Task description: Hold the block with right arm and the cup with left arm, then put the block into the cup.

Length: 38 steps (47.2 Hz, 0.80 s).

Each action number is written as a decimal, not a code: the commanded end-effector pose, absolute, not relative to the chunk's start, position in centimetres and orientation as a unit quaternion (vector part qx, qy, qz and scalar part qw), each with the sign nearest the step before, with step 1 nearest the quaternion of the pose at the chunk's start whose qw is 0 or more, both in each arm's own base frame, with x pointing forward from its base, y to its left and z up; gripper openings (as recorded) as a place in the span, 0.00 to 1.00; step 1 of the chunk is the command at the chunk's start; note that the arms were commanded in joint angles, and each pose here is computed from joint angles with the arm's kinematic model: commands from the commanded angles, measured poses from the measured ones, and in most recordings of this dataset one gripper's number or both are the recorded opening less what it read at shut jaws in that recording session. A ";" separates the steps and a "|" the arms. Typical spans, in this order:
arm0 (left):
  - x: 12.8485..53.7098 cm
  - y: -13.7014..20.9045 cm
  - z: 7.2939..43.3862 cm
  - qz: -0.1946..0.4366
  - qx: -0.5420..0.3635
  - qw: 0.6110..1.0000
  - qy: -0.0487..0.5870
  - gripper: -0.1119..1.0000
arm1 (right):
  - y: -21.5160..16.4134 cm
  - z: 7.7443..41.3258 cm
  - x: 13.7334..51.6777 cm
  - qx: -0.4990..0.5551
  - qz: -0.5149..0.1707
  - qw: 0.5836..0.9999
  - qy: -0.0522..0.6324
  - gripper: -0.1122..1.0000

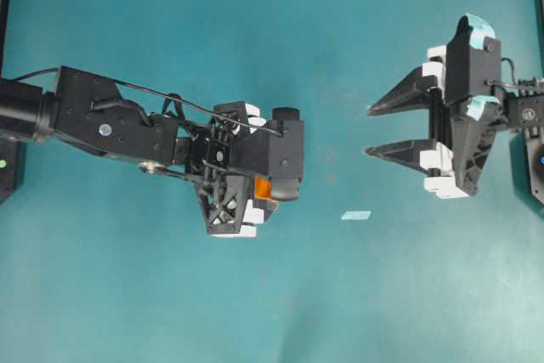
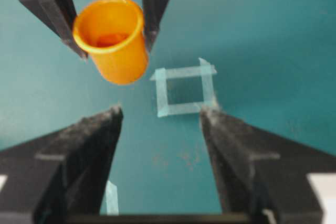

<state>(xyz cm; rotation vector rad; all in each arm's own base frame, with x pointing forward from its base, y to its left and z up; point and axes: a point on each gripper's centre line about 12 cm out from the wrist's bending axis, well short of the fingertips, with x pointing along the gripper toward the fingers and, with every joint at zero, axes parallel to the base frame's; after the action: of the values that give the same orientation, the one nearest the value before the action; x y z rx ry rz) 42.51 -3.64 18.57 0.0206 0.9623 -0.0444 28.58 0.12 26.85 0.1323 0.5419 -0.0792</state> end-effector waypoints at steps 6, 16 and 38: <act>42.7 -3.6 19.7 -0.022 0.011 0.894 0.448 0.73 | -0.1 28.1 28.8 0.066 -0.047 0.961 0.266 0.67; 42.7 -3.6 19.7 -0.022 0.011 0.894 0.448 0.73 | -0.1 28.1 28.9 0.066 -0.047 0.961 0.266 0.67; 42.6 -3.6 19.7 -0.021 0.008 0.894 0.448 0.73 | 0.2 29.9 29.6 0.039 -0.026 0.975 0.217 0.67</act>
<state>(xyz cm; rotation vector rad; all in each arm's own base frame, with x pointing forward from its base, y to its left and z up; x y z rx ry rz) 42.48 -3.65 18.45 0.0162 0.9656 -0.0436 29.31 0.16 28.34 0.0901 0.4943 -0.0621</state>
